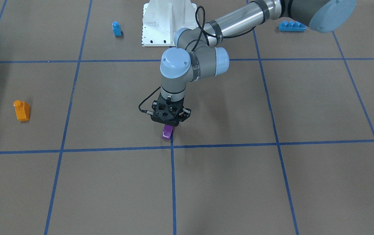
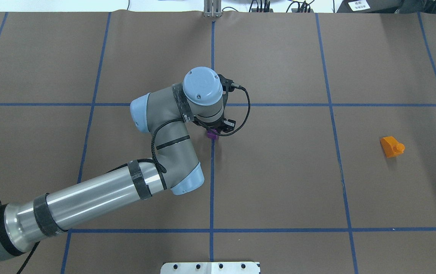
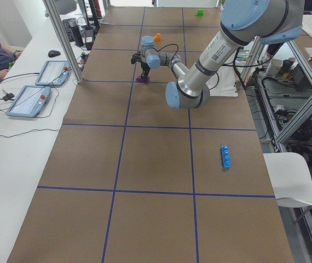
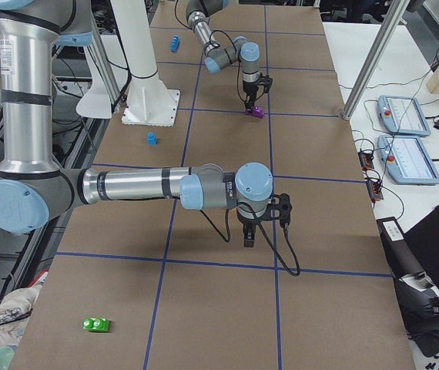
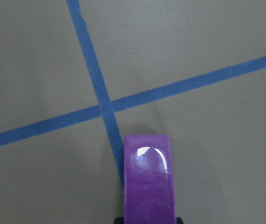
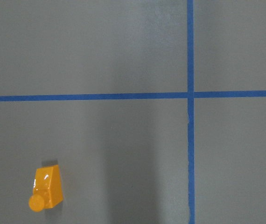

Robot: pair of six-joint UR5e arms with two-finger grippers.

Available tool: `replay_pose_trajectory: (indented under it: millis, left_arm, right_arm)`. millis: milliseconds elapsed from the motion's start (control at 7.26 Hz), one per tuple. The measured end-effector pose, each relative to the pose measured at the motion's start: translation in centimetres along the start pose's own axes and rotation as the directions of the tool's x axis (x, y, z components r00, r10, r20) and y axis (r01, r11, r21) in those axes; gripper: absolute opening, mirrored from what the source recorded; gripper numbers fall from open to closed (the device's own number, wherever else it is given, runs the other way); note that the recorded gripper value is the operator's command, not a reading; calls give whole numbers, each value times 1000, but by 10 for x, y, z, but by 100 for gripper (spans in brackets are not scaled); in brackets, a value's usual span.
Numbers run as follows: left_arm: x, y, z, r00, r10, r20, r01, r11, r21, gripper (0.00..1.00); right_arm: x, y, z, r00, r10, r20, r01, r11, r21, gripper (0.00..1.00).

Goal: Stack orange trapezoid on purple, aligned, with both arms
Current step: 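Carry the purple trapezoid with the left gripper to the table center, then open the left gripper to release the purple block and lift away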

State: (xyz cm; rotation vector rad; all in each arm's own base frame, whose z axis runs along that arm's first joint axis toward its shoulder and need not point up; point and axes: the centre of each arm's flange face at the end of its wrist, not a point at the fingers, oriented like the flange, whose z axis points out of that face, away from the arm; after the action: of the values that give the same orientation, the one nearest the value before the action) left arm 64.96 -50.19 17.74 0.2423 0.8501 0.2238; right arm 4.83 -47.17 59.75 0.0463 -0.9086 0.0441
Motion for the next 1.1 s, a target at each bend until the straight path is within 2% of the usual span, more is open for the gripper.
replay_pose_trajectory:
  millis: [275, 551, 826, 1101]
  left_arm:
    - [1, -3, -4, 1000, 2, -13, -2, 1000, 13, 100]
    - [-3, -17, -32, 999, -6, -35, 8, 999, 47, 100]
    - [-10, -29, -84, 999, -29, -24, 30, 998, 56, 100]
    - [-23, -26, -142, 999, -50, 2, 50, 998, 48, 100]
  right_arm:
    - [-1, 0, -1, 1000, -5, -3, 5, 1000, 3, 100]
    - [-8, -1, -2, 1000, -19, -25, 19, 1000, 13, 100]
    - [-40, 4, 9, 998, -25, -66, 30, 997, 69, 100]
    - [-81, 24, 46, 998, -23, -52, 29, 993, 116, 100]
